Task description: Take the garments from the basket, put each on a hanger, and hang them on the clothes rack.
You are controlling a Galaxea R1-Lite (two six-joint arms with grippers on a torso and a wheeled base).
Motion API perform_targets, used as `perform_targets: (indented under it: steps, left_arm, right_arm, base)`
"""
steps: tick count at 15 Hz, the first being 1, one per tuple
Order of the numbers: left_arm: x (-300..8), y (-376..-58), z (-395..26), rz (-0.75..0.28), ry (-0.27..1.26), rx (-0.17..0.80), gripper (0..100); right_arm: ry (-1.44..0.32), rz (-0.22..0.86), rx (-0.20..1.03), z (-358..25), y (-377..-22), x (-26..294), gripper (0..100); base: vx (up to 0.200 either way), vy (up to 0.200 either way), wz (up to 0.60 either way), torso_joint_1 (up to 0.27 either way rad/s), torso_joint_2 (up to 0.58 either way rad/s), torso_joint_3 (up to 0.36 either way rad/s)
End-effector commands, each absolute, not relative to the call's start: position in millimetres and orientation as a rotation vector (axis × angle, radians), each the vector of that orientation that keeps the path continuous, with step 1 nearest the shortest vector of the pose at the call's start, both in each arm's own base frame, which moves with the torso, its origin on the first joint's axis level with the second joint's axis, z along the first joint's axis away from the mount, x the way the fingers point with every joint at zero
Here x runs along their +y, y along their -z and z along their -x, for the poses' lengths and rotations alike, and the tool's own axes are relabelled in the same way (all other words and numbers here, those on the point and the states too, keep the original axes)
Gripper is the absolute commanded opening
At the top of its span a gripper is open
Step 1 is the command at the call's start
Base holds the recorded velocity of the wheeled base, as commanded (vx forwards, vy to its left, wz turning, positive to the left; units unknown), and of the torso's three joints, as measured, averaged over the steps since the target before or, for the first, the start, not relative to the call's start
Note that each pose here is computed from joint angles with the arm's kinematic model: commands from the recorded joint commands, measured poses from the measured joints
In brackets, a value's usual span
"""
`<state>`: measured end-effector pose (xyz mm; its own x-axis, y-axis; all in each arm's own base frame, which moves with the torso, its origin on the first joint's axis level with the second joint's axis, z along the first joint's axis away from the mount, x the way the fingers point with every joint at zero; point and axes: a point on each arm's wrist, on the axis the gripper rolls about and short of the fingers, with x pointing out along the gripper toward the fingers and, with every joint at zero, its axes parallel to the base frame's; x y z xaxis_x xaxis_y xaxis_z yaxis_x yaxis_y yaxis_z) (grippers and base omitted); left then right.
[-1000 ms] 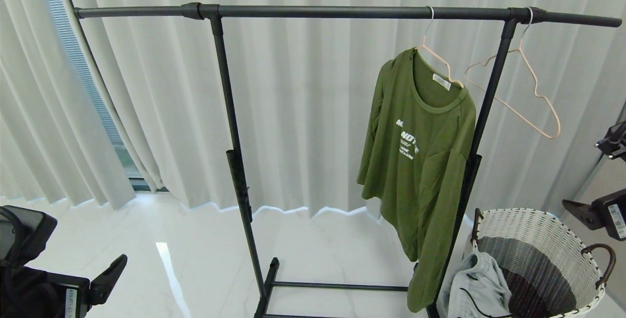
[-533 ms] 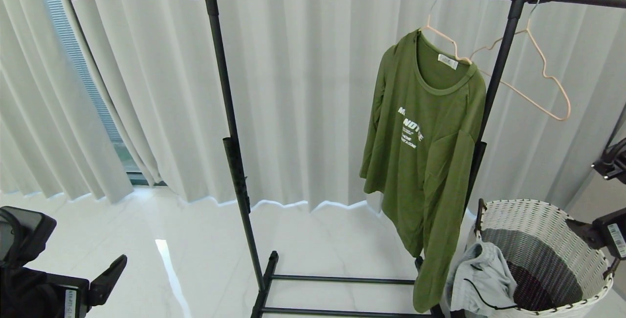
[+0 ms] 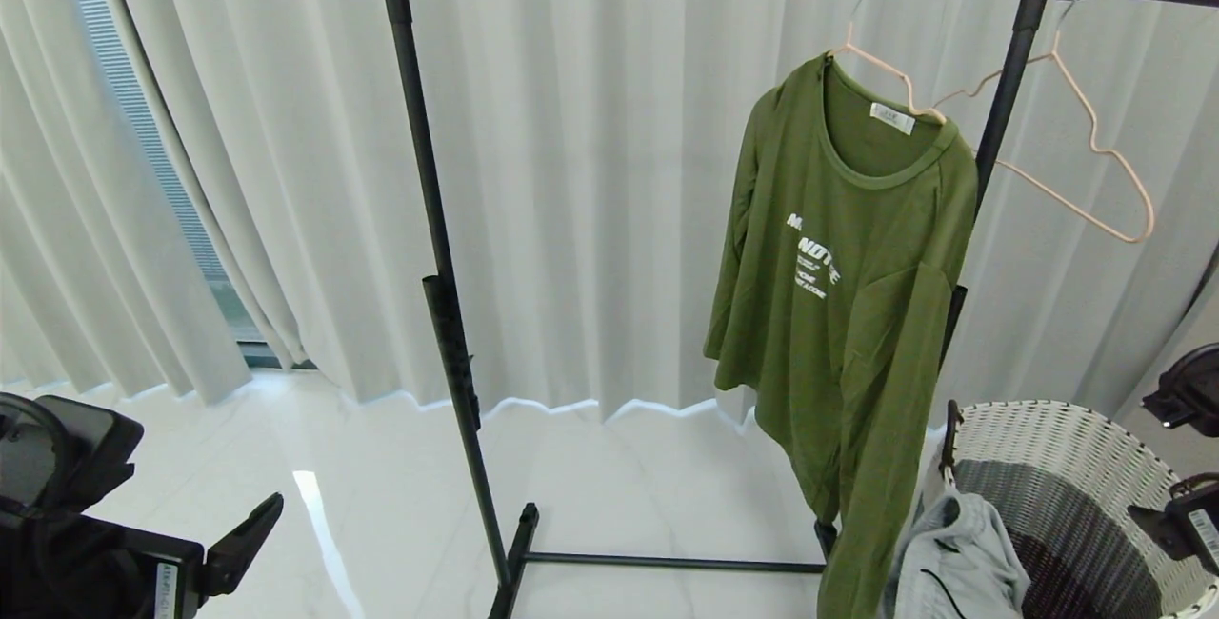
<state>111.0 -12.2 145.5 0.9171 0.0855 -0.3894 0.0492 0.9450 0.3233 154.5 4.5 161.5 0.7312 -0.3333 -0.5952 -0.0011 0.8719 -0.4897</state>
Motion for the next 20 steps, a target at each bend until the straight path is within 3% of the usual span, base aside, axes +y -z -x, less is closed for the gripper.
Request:
perform_targets:
  steps: [1,5,12,20]
  left_arm:
    - [-18.7,-144.3,-113.8,-0.336,0.031,0.419,100]
    - [-21.8,-139.4,-118.6,-0.348,0.052,0.455,100]
    - [-31.3,-136.4,-112.5,-0.376,0.140,0.443,100]
    - [-29.5,-132.9,-106.8,-0.381,0.138,0.443,100]
  right_arm:
    - [0.196,0.493,0.818,-155.7,-138.9,0.9,100]
    - [0.150,0.476,0.862,-178.1,-115.0,3.2,100]
    - [0.161,0.323,1.089,-214.9,-51.2,7.4,100]
    - [0.139,0.295,1.114,-240.1,-8.8,10.2,100]
  base:
    - [0.200,0.000,0.00,0.002,0.00,0.002]
    - [0.200,0.000,0.00,-0.001,0.01,0.001]
    - [0.000,0.000,0.00,0.000,0.00,0.000]
    - [0.000,0.000,0.00,0.000,0.00,0.000]
